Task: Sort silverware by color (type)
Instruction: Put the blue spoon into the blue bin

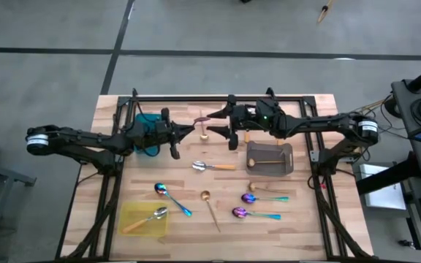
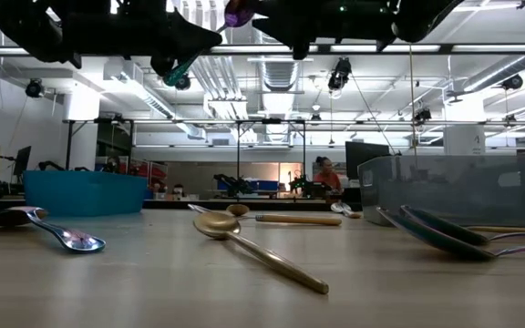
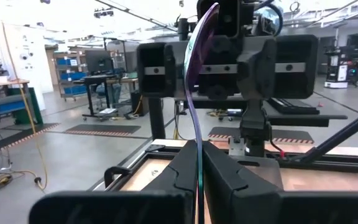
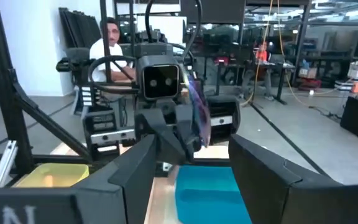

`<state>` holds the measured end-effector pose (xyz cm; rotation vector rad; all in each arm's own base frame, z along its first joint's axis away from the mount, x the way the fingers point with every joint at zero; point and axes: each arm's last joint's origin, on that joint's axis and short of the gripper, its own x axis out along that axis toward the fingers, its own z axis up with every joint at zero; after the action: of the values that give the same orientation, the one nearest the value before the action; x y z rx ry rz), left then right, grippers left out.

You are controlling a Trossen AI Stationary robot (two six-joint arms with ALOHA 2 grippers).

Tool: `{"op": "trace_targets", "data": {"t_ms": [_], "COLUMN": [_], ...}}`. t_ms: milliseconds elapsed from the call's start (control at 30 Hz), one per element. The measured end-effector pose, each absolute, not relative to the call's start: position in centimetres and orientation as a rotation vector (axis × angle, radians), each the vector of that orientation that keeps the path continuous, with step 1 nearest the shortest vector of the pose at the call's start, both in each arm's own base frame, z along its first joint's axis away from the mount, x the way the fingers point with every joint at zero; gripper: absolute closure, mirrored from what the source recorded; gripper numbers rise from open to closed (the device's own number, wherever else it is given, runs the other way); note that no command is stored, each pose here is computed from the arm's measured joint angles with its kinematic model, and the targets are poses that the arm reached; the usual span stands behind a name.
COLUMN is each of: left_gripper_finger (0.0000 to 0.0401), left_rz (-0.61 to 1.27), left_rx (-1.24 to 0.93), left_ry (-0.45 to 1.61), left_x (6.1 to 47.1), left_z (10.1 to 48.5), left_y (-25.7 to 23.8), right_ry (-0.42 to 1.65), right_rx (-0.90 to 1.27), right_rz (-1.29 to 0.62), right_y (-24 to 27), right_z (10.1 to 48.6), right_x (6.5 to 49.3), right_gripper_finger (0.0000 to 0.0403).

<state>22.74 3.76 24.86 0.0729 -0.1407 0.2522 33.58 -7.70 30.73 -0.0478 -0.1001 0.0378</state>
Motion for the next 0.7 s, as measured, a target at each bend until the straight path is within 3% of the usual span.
{"op": "trace_targets", "data": {"t_ms": [300, 433, 567, 700], "left_gripper_finger": [0.0401, 0.0401, 0.0401, 0.0401], "left_rz": [0.240, 0.240, 0.236, 0.235], "left_rx": [0.073, 0.073, 0.074, 0.084], "left_ry": [-0.118, -0.117, -0.115, -0.108], "left_x": [23.1, 23.1, 23.1, 23.2], "left_z": [24.3, 24.3, 24.3, 24.2], "left_y": [3.8, 3.8, 3.8, 3.8], "right_ry": [-0.110, -0.114, -0.105, -0.088], "right_rx": [-0.118, -0.124, -0.126, -0.124], "right_rz": [0.054, 0.054, 0.048, 0.035], "right_y": [-7.7, -7.8, -7.9, -8.0], "right_z": [31.0, 31.1, 30.9, 30.7], "right_x": [36.1, 36.4, 36.6, 36.6], "right_gripper_finger": [0.0247, 0.0295, 0.0370, 0.0387]}}
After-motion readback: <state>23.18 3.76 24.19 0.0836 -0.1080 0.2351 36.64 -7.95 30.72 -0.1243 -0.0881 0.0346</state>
